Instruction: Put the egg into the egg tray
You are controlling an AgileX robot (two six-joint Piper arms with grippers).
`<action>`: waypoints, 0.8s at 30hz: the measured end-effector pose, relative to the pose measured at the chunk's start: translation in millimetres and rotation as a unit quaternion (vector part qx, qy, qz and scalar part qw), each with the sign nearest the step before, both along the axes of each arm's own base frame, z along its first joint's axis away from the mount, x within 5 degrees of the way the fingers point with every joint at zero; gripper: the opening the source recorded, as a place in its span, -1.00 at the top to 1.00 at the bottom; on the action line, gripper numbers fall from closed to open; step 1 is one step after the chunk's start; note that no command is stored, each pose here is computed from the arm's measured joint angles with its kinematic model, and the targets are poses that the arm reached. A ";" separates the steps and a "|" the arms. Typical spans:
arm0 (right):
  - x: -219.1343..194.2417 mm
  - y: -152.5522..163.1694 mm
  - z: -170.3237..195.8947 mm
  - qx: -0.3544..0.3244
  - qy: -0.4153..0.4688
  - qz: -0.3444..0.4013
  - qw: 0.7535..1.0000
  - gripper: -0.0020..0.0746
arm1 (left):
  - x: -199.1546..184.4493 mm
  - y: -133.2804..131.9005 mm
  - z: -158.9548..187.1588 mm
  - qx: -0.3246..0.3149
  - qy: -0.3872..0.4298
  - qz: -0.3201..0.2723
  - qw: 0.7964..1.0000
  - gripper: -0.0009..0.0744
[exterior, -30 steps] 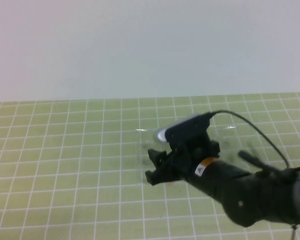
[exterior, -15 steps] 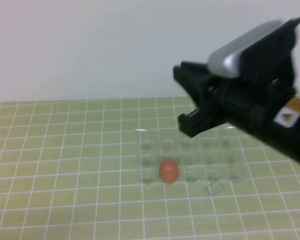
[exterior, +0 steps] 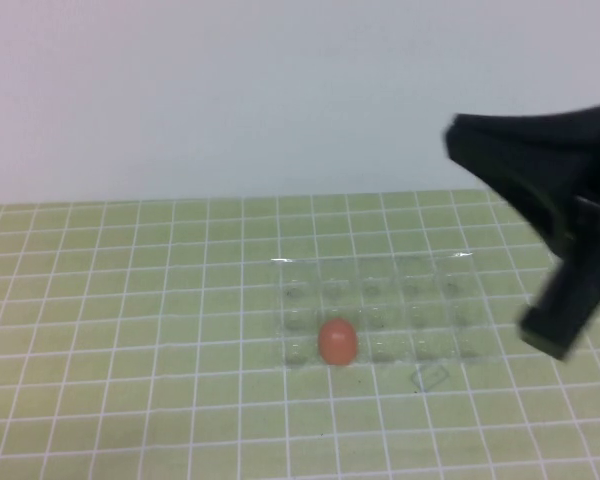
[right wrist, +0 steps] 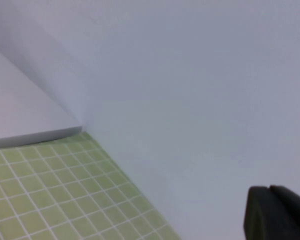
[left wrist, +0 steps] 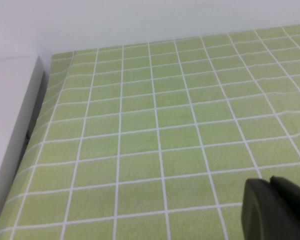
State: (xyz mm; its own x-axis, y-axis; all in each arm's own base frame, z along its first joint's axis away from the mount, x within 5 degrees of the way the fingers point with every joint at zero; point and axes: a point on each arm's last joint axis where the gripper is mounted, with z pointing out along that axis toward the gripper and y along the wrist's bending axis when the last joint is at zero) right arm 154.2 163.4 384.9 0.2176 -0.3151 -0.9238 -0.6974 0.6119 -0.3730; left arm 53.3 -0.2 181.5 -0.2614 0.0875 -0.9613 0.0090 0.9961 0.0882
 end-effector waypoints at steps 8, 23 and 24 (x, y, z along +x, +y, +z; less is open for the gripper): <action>-43.4 -53.2 -14.9 -0.005 -0.056 -0.014 0.998 0.95 | 0.0 0.0 0.0 0.000 0.000 0.000 1.000 0.98; -89.1 -150.7 -173.9 0.028 0.010 -0.310 0.950 0.95 | 0.0 0.0 0.0 0.000 0.000 0.000 1.000 0.98; -90.8 -152.8 -183.1 0.030 0.015 -0.324 0.946 0.95 | 0.0 0.0 0.0 0.000 0.000 0.000 1.000 0.98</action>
